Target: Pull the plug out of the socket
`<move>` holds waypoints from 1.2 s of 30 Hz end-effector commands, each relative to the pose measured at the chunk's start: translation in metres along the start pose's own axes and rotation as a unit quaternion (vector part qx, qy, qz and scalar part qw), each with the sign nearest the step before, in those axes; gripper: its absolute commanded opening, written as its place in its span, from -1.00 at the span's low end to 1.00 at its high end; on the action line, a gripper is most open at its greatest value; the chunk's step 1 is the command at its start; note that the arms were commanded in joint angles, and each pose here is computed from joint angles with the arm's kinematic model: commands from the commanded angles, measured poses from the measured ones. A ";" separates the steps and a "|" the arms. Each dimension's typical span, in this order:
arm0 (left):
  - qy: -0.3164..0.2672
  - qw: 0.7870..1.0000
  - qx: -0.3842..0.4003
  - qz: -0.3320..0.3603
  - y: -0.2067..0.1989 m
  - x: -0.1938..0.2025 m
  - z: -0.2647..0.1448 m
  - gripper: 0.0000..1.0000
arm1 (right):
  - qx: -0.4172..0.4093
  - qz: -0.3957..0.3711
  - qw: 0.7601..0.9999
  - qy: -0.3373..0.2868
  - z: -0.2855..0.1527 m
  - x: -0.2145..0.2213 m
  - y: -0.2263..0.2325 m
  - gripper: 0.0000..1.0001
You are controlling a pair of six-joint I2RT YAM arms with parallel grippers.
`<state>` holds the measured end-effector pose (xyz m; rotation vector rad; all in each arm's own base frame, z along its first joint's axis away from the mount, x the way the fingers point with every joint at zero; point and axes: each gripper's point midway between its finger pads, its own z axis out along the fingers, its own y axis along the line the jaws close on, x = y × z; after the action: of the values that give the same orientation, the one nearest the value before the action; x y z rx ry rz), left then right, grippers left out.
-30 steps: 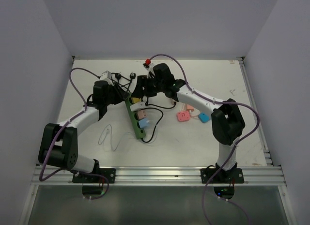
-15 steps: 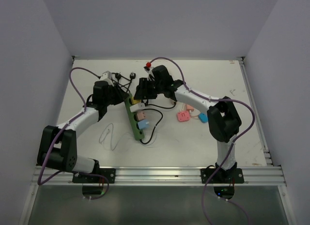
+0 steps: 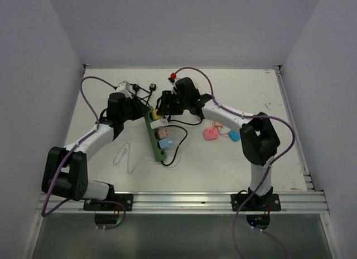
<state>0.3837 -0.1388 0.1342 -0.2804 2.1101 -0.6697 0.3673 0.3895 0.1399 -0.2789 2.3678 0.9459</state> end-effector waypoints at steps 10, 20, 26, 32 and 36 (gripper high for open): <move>-0.052 0.996 0.059 0.033 -0.039 -0.039 -0.011 -1.00 | -0.063 -0.003 0.998 0.000 0.011 -0.005 0.029 -0.11; -0.052 0.996 0.062 0.031 -0.041 -0.039 -0.012 -1.00 | -0.086 -0.003 0.996 0.028 0.016 0.009 0.036 -0.91; -0.037 0.998 0.052 0.021 -0.037 -0.033 -0.012 -0.44 | -0.091 -0.027 0.995 0.008 0.004 -0.003 0.044 -1.00; -0.019 0.999 0.028 0.004 -0.027 -0.023 -0.010 0.29 | -0.105 -0.040 0.994 -0.004 -0.004 -0.010 0.053 -1.00; -0.015 1.000 0.017 -0.007 -0.023 -0.022 -0.007 0.43 | -0.109 -0.044 0.993 -0.007 -0.007 -0.010 0.057 -1.00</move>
<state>0.3814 -0.1409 0.1362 -0.2953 2.1347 -0.6742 0.3542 0.4130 0.1269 -0.3803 2.3749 1.0795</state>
